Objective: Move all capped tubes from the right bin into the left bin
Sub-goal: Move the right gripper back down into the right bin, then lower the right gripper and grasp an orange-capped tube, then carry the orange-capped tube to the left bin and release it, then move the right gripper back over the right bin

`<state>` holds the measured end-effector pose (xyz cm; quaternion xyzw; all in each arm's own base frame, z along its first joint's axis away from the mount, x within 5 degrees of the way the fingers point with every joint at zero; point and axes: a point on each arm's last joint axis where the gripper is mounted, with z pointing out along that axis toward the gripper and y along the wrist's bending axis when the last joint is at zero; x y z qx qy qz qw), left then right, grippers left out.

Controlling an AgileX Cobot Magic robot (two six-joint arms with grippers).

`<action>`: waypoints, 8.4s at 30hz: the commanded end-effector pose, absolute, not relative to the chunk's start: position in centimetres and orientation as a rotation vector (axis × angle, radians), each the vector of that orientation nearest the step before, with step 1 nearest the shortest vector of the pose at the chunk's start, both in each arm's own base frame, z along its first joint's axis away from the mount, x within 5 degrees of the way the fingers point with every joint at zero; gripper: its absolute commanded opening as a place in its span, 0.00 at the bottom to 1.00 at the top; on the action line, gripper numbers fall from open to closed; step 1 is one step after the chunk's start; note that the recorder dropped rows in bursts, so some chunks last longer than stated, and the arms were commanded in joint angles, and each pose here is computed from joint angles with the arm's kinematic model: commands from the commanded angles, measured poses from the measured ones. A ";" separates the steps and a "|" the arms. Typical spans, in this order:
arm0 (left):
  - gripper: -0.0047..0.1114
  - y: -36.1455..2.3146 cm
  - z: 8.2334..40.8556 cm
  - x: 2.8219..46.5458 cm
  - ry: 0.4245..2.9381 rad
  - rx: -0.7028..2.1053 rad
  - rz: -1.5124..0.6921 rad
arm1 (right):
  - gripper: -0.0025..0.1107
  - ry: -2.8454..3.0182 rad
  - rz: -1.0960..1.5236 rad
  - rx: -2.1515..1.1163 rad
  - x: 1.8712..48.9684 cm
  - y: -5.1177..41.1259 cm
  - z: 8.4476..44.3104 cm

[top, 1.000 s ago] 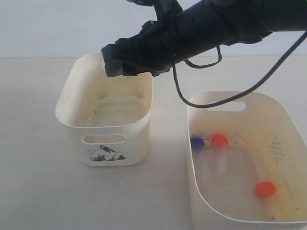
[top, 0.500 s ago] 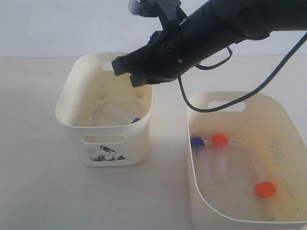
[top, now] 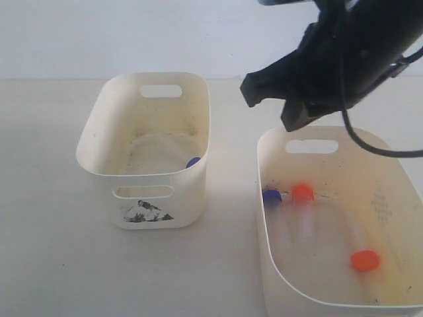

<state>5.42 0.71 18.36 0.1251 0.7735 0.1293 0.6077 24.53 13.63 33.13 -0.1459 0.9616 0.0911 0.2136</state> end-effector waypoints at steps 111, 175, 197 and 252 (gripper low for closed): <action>0.08 0.7 18.5 5.4 1.782 0.283 0.285 | 0.03 3.195 0.008 0.021 27.3 12.1 15.8; 0.08 0.7 18.5 5.4 1.782 0.283 0.285 | 0.02 3.136 0.220 0.037 28.5 13.6 13.9; 0.08 0.7 18.5 5.4 1.782 0.283 0.285 | 0.02 2.261 0.699 -0.417 24.6 15.6 31.2; 0.08 0.7 18.5 5.4 1.782 0.283 0.285 | 0.03 2.694 0.171 -0.027 20.1 11.7 25.1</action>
